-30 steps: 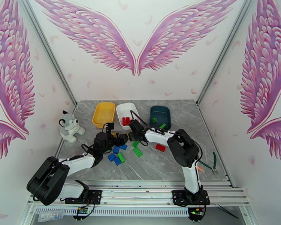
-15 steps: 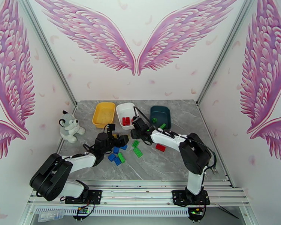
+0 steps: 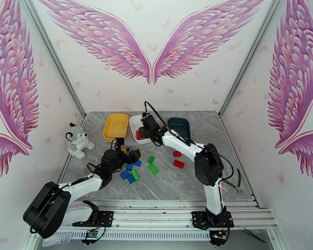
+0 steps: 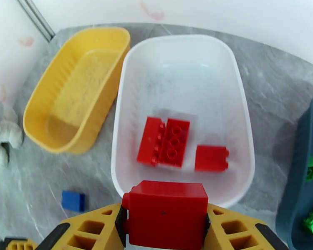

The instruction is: Sort the legos into containers by color

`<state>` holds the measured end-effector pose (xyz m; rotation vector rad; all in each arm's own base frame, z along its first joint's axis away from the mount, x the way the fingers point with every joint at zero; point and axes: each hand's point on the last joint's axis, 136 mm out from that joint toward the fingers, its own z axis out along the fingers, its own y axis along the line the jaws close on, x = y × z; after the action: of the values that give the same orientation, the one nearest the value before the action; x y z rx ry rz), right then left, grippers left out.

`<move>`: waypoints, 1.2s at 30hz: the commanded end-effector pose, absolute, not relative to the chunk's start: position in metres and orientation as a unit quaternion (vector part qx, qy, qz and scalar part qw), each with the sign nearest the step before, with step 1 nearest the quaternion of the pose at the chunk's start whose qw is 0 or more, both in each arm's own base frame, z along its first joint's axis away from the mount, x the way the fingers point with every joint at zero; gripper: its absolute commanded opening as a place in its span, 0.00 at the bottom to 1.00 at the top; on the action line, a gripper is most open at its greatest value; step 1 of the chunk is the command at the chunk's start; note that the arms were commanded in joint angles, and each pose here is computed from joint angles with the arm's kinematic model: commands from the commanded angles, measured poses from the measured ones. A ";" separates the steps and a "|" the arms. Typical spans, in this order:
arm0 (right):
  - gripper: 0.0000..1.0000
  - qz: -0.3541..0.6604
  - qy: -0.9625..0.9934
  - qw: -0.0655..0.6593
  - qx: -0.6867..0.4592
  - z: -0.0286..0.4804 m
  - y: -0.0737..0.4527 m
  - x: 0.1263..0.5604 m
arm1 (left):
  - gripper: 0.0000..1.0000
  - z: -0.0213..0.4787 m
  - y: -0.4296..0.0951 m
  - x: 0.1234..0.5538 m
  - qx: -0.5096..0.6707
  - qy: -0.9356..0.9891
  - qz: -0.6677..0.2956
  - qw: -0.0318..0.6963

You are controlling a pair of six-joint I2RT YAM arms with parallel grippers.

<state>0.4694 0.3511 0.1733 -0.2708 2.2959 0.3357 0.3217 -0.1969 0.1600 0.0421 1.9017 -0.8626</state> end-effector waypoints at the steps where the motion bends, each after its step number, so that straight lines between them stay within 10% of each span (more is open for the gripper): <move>1: 0.62 0.113 0.913 0.380 -0.098 0.172 0.347 0.478 | 0.99 0.150 -0.185 0.315 0.017 0.800 -0.329 0.501; 12: 0.76 0.107 0.907 0.401 -0.079 0.186 0.300 0.433 | 0.99 0.156 -0.196 0.308 0.044 0.801 -0.337 0.493; 36: 0.87 0.042 0.943 0.320 0.080 0.045 0.130 0.298 | 0.99 0.127 -0.308 0.314 0.128 0.809 -0.356 0.449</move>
<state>0.2956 0.1324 0.0435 0.1364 2.5197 0.0670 0.3049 -0.2974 0.1094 0.3153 2.0615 -0.8596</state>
